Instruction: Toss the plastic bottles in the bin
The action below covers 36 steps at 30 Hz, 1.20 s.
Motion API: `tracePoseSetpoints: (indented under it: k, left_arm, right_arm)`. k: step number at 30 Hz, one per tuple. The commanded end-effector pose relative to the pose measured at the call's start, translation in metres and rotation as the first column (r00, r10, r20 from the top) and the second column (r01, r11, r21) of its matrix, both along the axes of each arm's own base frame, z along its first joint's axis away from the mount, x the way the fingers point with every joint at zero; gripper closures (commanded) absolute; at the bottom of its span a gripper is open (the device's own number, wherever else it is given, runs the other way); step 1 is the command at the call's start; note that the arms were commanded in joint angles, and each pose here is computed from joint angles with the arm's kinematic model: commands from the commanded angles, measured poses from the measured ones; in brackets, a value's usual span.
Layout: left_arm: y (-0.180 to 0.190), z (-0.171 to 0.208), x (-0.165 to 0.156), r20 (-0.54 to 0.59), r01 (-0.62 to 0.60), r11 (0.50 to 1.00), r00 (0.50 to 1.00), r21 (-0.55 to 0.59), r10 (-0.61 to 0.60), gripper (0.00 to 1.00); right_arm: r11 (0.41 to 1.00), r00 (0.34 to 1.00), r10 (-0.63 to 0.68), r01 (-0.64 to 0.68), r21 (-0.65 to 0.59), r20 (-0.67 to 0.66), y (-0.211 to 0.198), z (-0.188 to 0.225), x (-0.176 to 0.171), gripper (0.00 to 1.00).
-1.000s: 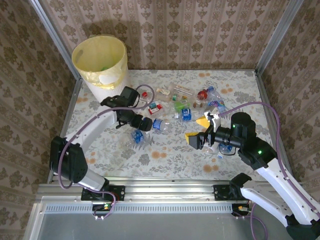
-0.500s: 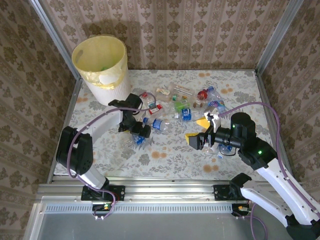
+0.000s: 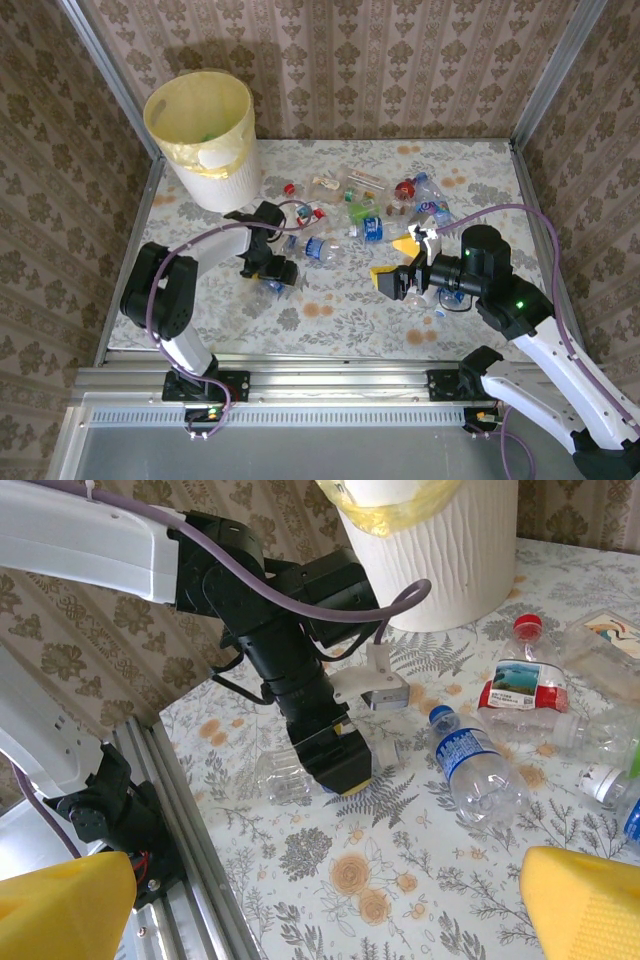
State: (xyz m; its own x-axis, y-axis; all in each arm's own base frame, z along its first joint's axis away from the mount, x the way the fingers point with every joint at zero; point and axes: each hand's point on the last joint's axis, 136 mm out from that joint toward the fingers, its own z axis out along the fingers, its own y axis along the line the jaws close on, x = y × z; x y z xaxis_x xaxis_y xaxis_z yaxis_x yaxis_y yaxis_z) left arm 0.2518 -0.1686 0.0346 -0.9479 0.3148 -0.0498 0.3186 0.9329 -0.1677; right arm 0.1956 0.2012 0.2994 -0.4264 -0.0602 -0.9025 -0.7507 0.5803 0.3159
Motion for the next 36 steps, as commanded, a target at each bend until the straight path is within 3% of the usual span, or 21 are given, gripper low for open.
tracePoseSetpoints:
  k: [1,13,18,29,36]
  left_arm:
    - [0.003,-0.003,-0.003,-0.015,-0.023,1.000,1.000,-0.012,0.023,0.27]
    - [0.004,-0.004,-0.010,-0.021,-0.044,0.999,0.999,-0.032,0.043,0.44]
    - [0.001,0.012,-0.011,0.022,-0.049,0.996,0.998,-0.069,0.051,0.48]
    - [-0.009,0.105,-0.003,0.281,-0.032,0.962,0.953,-0.270,0.111,0.51]
    - [-0.010,0.181,0.010,0.486,0.016,0.914,0.850,-0.406,0.201,0.52]
  right_arm:
    - [1.000,1.000,0.005,-0.005,0.010,0.012,0.000,0.005,-0.004,0.00]
    - [1.000,1.000,0.006,-0.006,0.009,0.008,0.000,0.003,-0.004,0.00]
    - [1.000,1.000,0.004,-0.005,0.009,0.007,0.000,0.003,-0.003,0.00]
    - [1.000,1.000,0.010,-0.011,0.012,0.010,0.002,0.004,-0.003,0.00]
    - [1.000,1.000,0.010,-0.011,0.012,0.020,0.002,0.006,-0.003,0.00]
